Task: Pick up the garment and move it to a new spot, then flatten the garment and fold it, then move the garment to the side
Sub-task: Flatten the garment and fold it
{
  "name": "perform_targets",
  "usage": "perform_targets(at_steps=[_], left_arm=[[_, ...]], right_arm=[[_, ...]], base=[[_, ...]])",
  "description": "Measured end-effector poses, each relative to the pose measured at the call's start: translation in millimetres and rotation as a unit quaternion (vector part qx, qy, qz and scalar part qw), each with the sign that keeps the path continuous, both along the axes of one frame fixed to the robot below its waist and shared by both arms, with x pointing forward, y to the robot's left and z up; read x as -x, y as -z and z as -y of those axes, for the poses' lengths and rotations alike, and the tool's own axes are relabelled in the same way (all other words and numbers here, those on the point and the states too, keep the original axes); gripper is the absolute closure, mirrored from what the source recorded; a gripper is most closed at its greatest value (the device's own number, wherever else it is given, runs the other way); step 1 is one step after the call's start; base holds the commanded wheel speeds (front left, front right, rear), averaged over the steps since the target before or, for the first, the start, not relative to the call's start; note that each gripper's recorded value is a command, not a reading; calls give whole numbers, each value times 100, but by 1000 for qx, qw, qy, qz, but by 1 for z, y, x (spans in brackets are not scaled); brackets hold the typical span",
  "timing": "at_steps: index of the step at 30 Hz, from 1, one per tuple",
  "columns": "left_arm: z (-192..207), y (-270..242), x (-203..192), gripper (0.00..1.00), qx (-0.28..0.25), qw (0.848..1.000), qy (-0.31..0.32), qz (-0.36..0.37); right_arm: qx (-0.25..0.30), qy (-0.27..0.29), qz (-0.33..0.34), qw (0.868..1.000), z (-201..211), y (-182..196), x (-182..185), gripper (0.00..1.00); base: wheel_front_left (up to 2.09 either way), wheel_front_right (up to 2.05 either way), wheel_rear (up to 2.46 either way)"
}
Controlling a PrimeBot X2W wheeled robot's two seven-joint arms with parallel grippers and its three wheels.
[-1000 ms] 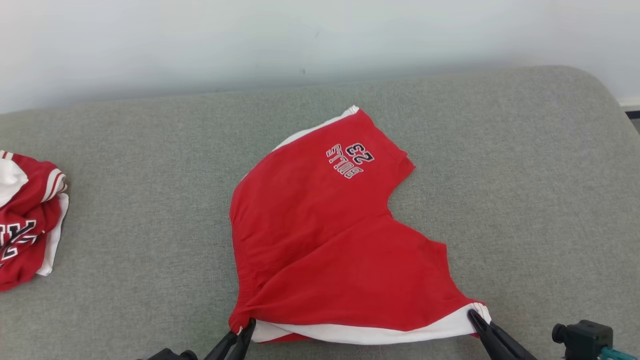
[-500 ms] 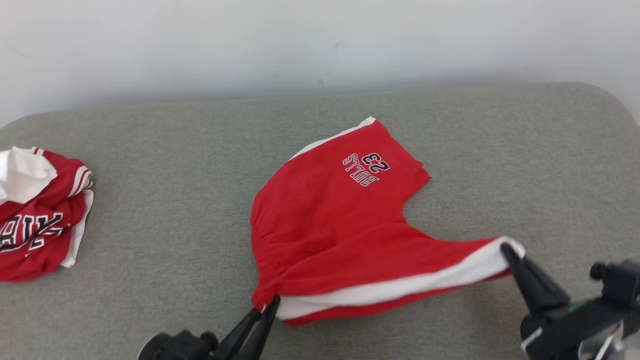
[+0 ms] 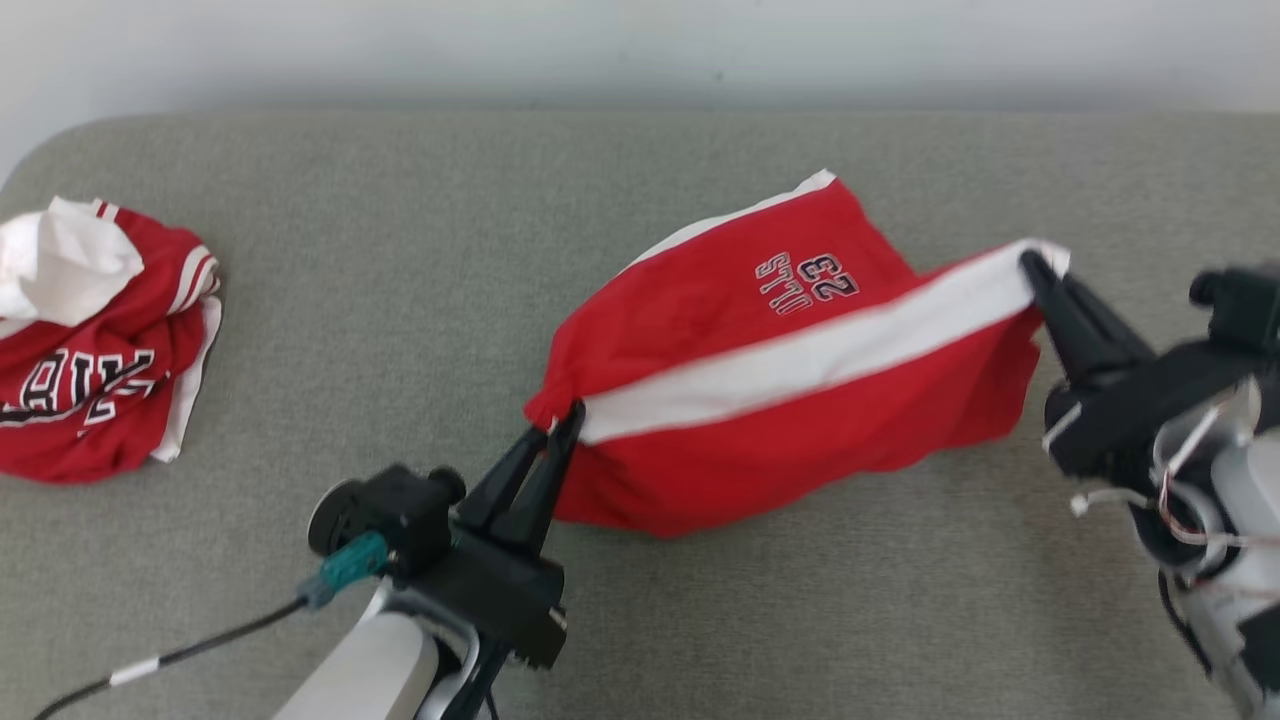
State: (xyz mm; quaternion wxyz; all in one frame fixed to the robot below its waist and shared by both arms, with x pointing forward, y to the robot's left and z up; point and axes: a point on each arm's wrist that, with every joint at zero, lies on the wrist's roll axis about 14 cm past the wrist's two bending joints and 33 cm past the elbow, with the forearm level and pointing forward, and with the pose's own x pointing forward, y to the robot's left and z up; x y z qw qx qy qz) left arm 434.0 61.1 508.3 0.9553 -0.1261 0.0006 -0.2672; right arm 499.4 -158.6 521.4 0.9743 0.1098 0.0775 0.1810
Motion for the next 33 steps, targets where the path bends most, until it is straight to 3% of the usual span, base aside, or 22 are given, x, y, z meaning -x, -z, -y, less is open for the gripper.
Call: perform_targets(at_steps=[15,23,24,25,26,27,33], left_arm=[[-18,30,-69,100,-22,998,-46,-35],[-25,57,-81,100,-35,996,-58,-66],[-25,57,-81,100,-35,996,-58,-66],[-26,59,-81,79,-35,995,-59,-69],[-27,60,-81,53,-36,995,-60,-70],[-27,60,-81,0,-37,995,-61,-70],[-34,50,-78,0,-46,995,-72,-55]], right_arm=[[45,-6,-26,999,-34,32,-118,100],[46,-4,-68,997,-53,78,-137,100],[46,-4,-68,997,-53,78,-137,90],[46,-5,-71,996,-55,82,-138,55],[48,-6,-70,996,-56,83,-138,0],[51,-8,-73,996,-57,86,-137,0],[63,-15,-69,996,-57,79,-127,0]], base=[[0,0,0],[0,0,0],[0,0,0],[0,0,0],[0,0,0],[0,0,0],[0,0,0]])
